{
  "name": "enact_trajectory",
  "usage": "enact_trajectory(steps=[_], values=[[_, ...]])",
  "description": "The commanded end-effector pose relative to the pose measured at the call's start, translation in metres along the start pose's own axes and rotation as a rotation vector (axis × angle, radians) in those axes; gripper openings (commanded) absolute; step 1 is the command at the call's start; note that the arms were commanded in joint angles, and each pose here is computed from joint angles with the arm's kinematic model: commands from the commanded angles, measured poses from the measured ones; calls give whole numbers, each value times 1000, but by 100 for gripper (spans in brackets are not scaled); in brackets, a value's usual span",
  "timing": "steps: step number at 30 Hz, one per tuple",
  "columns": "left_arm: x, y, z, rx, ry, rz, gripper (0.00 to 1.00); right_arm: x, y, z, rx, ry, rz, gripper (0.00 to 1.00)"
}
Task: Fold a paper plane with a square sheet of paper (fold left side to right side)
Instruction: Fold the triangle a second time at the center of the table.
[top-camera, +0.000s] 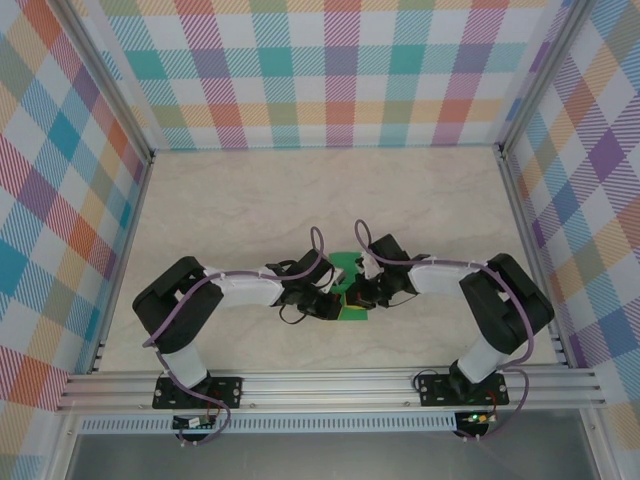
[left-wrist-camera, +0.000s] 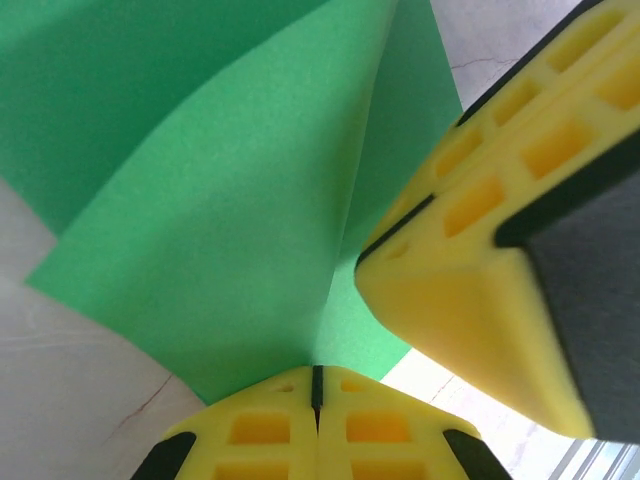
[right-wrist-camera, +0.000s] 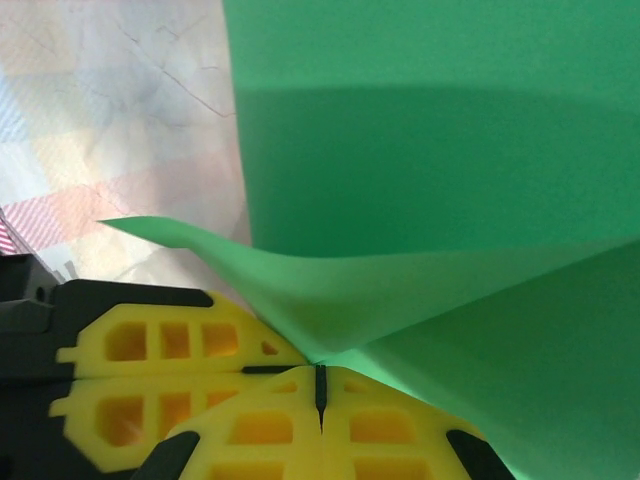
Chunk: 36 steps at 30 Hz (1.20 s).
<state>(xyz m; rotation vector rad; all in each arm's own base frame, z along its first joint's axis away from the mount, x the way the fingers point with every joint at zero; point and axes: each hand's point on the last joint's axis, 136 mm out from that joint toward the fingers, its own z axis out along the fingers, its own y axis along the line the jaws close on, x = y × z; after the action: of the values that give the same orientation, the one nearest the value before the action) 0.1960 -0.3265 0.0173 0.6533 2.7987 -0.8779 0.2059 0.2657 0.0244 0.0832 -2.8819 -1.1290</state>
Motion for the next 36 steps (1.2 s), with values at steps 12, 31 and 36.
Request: enact_trajectory(steps=[12, 31, 36], values=[[27, 22, 11, -80, 81, -19, 0, -12, 13, 8, -14, -7, -47, 0], [32, 27, 10, -98, 88, -25, 0, -21, -22, 4, 169, -41, -65, 0], [35, 29, 10, -99, 90, -30, 0, -31, -21, -3, 168, -62, -69, 0]])
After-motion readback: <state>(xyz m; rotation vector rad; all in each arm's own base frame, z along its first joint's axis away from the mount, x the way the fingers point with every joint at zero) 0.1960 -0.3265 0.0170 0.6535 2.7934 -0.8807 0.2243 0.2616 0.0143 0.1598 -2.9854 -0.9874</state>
